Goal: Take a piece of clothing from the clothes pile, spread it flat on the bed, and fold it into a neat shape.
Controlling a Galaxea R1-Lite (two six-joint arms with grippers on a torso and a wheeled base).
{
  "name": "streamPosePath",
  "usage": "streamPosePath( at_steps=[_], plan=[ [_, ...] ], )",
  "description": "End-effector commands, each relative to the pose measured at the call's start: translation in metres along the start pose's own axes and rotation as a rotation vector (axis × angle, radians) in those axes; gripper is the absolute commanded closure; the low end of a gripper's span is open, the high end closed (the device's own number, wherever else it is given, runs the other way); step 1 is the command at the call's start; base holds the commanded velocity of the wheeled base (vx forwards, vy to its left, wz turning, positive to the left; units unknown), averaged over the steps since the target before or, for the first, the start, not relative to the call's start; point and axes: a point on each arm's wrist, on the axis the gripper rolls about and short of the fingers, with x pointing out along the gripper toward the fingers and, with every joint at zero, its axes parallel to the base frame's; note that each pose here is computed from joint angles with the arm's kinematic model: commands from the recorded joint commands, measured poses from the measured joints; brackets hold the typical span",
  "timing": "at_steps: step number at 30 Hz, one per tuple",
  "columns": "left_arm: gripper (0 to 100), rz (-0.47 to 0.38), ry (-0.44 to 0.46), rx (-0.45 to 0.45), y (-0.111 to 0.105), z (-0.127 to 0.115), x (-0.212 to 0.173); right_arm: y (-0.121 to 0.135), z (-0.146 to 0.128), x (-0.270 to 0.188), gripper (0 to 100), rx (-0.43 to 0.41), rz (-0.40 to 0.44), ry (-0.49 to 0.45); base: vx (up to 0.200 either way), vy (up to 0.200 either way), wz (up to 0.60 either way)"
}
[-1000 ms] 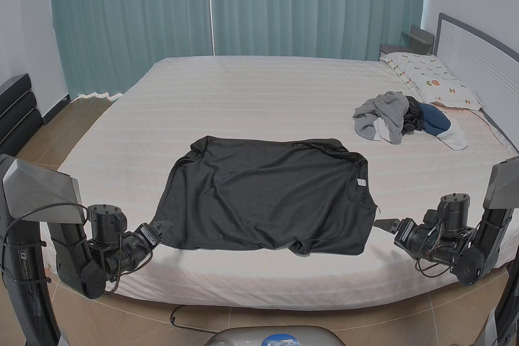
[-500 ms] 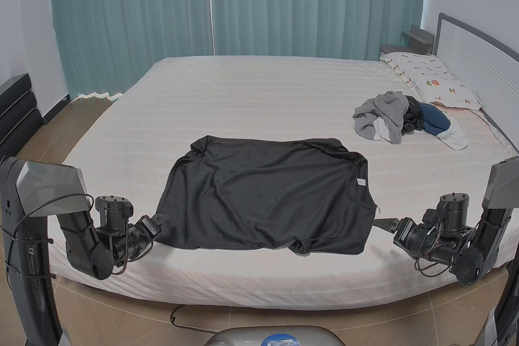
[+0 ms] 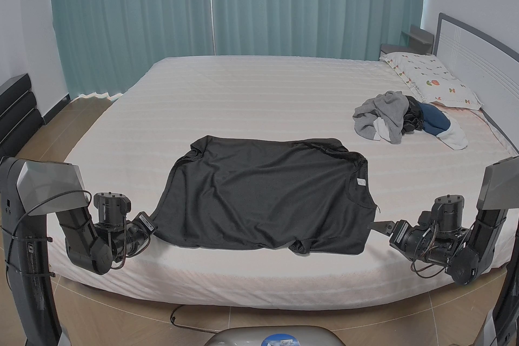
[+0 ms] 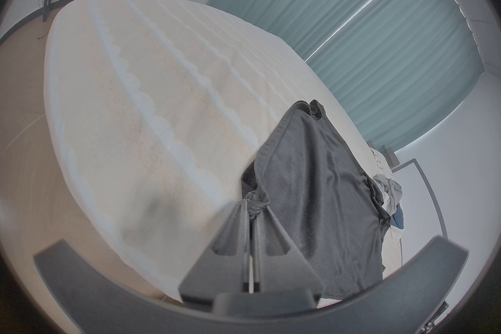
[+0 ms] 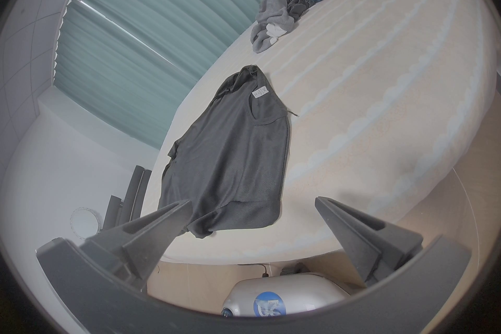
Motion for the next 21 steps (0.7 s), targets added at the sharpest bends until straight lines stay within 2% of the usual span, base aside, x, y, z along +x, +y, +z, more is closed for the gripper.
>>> streamPosePath(
  at_steps=[1, 10, 20, 21],
  plan=[
    [100, -0.010, -0.027, -0.014, -0.001, 0.009, -0.009, -0.007, -0.005, 0.018, 0, 0.001, -0.019, 0.025, 0.000, 0.000, 0.00],
    [100, -0.067, -0.072, -0.072, -0.011, 0.021, -0.018, -0.015, -0.001, 0.054, 0, 0.003, -0.016, 0.016, 0.000, 0.000, 0.00],
    [100, -0.069, -0.074, -0.073, -0.011, 0.020, -0.017, -0.016, -0.006, 0.077, 0, -0.002, -0.015, 0.037, 0.000, 0.000, 0.00],
    [100, -0.069, -0.074, -0.073, -0.011, 0.020, -0.018, -0.015, -0.004, 0.079, 100, -0.003, -0.005, 0.027, 0.000, 0.000, 0.00]
  ],
)
